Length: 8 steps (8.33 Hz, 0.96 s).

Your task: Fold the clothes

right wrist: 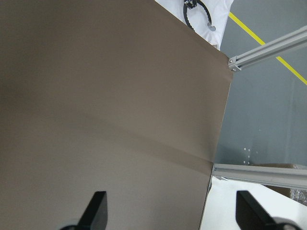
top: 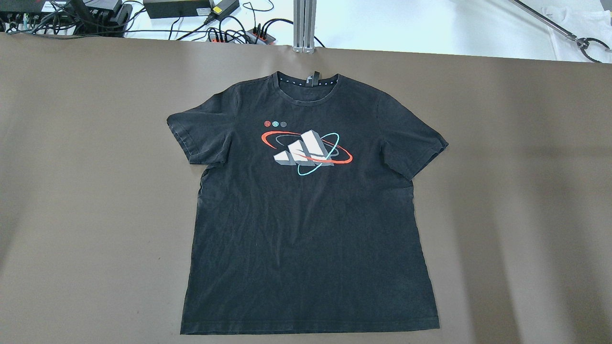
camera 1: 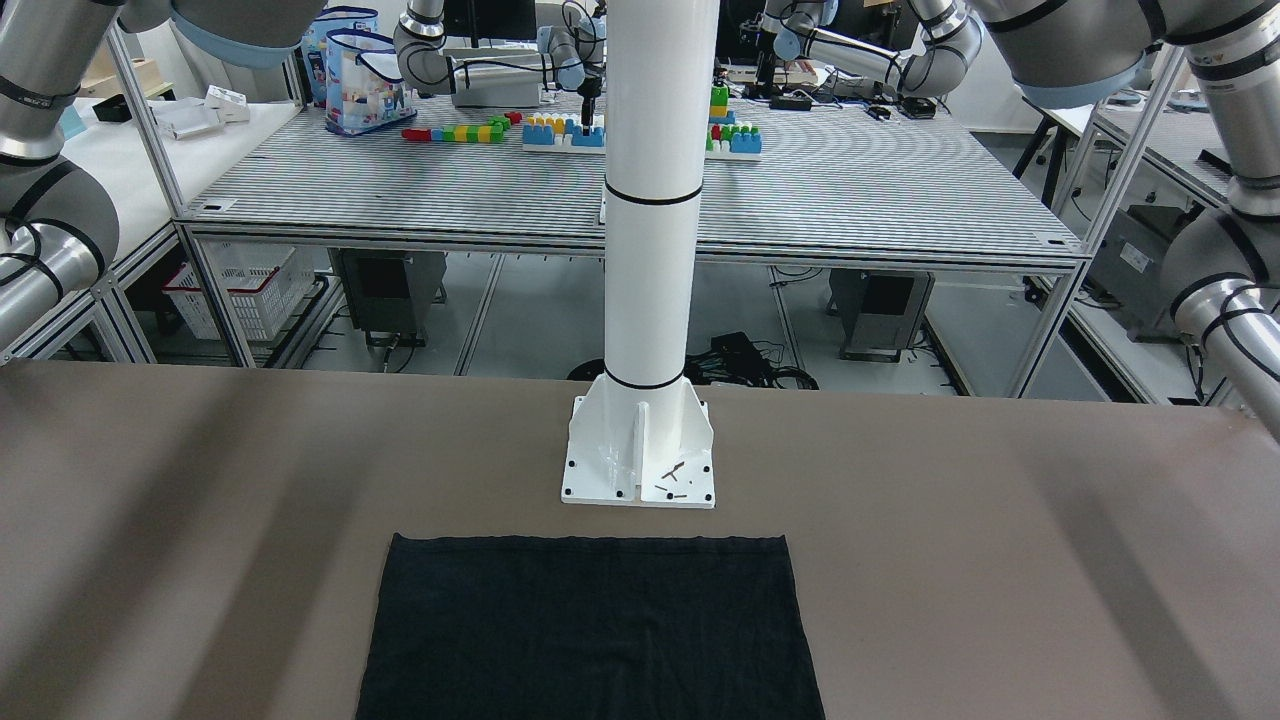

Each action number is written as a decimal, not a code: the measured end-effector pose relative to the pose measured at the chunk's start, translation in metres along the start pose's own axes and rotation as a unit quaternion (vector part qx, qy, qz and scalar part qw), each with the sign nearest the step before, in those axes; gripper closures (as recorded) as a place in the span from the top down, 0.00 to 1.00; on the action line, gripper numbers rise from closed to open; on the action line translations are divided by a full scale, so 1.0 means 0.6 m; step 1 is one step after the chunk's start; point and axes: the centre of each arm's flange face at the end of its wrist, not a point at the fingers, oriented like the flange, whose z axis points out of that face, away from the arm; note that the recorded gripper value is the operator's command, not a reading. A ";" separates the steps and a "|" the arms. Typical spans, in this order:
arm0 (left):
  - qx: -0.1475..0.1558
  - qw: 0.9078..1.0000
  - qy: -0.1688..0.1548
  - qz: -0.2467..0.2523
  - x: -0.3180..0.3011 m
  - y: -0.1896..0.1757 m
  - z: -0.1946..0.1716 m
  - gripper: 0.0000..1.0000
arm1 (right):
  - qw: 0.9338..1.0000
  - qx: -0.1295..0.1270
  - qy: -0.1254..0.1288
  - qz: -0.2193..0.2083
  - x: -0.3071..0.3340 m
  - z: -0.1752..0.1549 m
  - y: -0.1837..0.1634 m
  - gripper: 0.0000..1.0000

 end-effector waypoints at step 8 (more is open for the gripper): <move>0.003 1.000 0.011 -0.016 0.008 -0.011 -0.004 1.00 | 0.956 -0.042 -0.163 0.239 -0.521 0.086 -0.284 0.85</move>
